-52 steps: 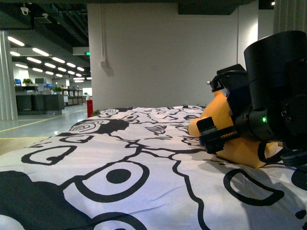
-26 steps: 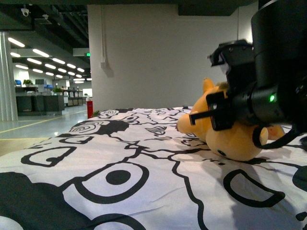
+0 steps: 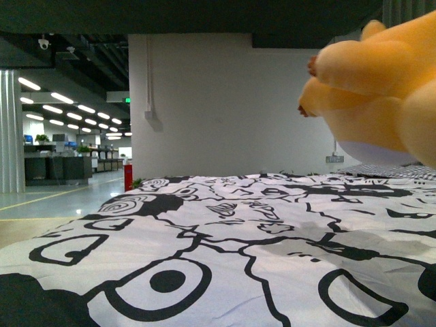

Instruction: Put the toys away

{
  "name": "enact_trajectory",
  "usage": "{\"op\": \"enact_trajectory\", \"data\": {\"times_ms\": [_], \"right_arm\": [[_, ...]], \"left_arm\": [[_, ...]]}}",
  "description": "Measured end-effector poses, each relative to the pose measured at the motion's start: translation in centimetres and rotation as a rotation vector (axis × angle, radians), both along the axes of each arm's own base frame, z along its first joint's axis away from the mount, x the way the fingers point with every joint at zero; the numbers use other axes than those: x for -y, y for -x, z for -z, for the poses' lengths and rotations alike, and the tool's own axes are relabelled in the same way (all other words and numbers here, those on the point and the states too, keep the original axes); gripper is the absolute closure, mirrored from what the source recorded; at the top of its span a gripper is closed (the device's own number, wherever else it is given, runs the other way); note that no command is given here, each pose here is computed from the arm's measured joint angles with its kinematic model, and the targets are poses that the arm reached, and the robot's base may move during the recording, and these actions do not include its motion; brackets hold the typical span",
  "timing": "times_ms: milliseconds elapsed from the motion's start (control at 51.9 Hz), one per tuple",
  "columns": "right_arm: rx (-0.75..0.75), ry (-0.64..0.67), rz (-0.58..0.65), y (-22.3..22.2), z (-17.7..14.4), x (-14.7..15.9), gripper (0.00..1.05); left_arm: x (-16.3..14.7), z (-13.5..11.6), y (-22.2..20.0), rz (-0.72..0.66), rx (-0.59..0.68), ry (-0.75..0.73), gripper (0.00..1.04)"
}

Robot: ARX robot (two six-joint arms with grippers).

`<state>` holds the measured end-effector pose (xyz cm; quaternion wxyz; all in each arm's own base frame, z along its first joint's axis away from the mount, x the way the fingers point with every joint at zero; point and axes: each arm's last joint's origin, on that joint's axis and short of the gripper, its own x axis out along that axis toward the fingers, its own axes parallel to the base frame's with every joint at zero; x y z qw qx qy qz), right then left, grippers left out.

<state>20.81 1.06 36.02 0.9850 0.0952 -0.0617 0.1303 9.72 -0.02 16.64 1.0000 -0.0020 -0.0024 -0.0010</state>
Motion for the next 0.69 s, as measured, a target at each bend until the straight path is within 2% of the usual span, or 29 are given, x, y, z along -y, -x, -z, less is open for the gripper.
{"op": "enact_trajectory", "data": {"times_ms": [135,270,520,693], "right_arm": [[0.018,0.002,-0.049,4.5,2.8,2.5,0.97],[0.030,0.004,-0.079,7.7,6.1,3.2,0.97],[0.024,-0.034,-0.078,10.4,11.0,2.2,0.97],[0.079,-0.001,0.008,10.8,14.1,0.9,0.97]], "left_arm": [[0.0,0.0,0.0,0.000,0.000,0.000,0.06],[0.0,0.0,0.0,0.000,0.000,0.000,0.06],[0.0,0.0,0.0,0.000,0.000,0.000,0.06],[0.0,0.0,0.0,0.000,0.000,0.000,0.06]]}}
